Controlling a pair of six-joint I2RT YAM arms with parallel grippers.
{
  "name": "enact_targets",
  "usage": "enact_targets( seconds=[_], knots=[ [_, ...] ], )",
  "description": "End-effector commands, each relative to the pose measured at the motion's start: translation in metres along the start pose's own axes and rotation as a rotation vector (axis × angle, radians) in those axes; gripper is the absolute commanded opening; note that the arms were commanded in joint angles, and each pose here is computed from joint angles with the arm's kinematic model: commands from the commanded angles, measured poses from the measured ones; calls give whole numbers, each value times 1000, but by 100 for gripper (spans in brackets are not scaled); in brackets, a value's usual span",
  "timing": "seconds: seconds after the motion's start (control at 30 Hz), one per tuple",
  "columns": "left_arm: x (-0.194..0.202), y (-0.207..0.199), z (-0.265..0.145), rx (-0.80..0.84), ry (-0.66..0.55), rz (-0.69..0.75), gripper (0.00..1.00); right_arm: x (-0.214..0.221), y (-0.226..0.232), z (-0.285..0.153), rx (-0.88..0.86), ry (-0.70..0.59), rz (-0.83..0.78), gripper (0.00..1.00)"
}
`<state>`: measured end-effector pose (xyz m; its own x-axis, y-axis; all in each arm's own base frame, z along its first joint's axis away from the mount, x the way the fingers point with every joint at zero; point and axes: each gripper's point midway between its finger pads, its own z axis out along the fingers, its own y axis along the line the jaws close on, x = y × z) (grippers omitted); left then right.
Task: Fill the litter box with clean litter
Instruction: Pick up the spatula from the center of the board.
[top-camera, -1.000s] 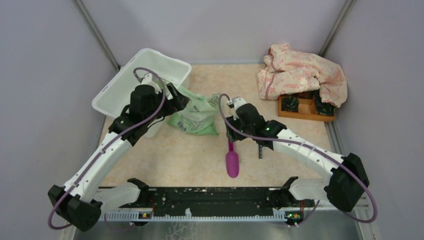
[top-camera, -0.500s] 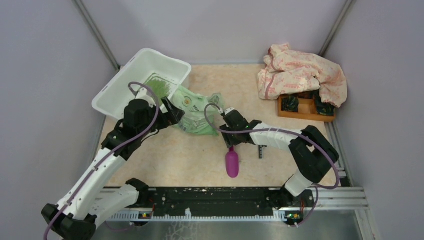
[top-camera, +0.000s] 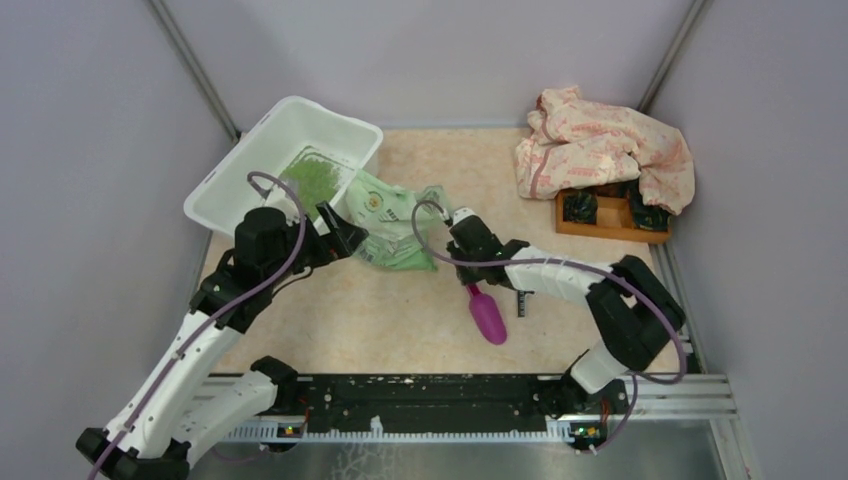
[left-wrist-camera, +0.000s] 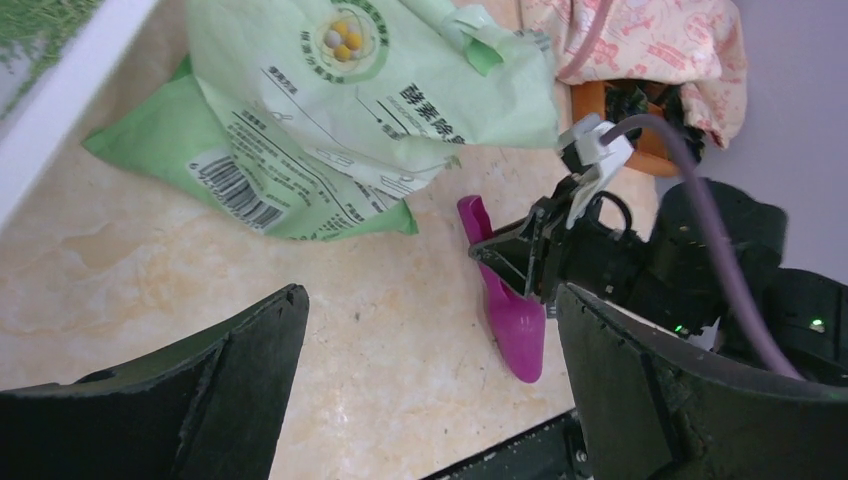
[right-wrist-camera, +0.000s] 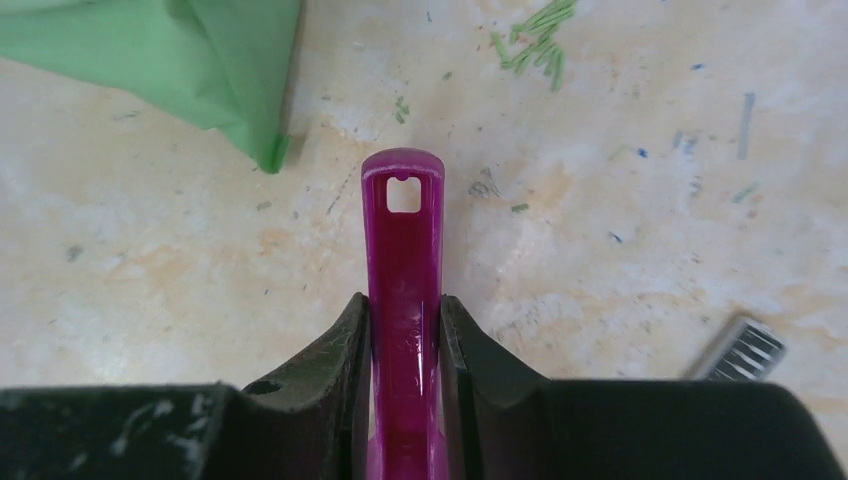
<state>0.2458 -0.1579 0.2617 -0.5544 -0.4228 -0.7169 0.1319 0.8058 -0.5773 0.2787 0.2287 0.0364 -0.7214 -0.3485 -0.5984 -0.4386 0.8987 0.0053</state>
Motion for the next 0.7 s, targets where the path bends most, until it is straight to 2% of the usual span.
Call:
enact_targets(
  seconds=[0.0,0.17,0.3,0.43,0.67],
  knots=[
    [17,-22,-10,139,85,-23,99,-71,-2,-71,-45,-290,17,0],
    [37,-66,-23,459,138,-69,99,-140,4,-174,-164,-620,52,0],
    [44,-89,-38,703,79,-51,99,-194,22,-270,-352,-863,126,0],
    [44,-108,-51,851,22,34,99,-226,53,-324,-585,-954,165,0],
    [43,-145,-73,1049,-49,173,99,-254,98,-364,-966,-1004,211,0]
  ],
)
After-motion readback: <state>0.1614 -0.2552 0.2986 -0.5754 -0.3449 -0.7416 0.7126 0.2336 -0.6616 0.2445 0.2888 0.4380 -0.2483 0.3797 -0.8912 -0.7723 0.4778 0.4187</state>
